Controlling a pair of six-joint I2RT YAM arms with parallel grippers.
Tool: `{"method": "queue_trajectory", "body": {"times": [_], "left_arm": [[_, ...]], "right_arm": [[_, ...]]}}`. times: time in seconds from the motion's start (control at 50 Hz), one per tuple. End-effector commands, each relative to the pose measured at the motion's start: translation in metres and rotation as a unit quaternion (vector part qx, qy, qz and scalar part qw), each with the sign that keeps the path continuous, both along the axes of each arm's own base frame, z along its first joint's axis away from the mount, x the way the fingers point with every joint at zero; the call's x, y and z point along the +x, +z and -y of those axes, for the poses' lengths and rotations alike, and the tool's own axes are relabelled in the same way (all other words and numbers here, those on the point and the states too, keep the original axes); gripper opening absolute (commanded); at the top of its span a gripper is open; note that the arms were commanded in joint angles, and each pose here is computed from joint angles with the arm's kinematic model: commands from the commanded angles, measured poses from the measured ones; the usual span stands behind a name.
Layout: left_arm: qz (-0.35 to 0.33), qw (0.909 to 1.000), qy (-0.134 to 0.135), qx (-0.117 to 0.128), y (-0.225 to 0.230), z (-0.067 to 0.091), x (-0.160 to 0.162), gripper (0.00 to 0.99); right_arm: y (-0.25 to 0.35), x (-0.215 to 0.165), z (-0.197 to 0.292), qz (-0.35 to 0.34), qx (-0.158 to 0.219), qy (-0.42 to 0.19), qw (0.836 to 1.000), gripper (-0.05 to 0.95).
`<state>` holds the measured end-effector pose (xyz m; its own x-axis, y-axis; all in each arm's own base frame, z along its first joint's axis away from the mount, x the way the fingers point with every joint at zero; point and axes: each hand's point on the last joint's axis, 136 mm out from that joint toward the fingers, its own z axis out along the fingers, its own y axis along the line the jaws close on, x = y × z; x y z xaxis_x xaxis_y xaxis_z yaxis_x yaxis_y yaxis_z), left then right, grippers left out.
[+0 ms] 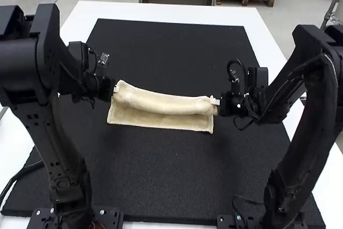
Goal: Fold the towel.
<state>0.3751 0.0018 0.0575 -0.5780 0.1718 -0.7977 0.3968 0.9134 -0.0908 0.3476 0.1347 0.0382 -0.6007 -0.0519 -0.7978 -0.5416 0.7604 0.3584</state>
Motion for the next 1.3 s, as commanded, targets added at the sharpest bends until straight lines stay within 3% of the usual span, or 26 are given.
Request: {"method": "queue_trajectory", "body": {"times": [0.0, 1.28], "left_arm": [[0.011, 0.9999, 0.004, 0.01, 0.004, -0.006, -0.002, 0.021], [0.006, 0.9996, 0.017, 0.02, -0.03, -0.005, -0.029, 0.023]], "right_arm": [[0.005, -0.001, 0.004, 0.015, -0.002, 0.007, 1.0, -0.02], [-0.028, -0.018, 0.005, -0.017, -0.023, 0.021, 0.999, -0.02]]}}
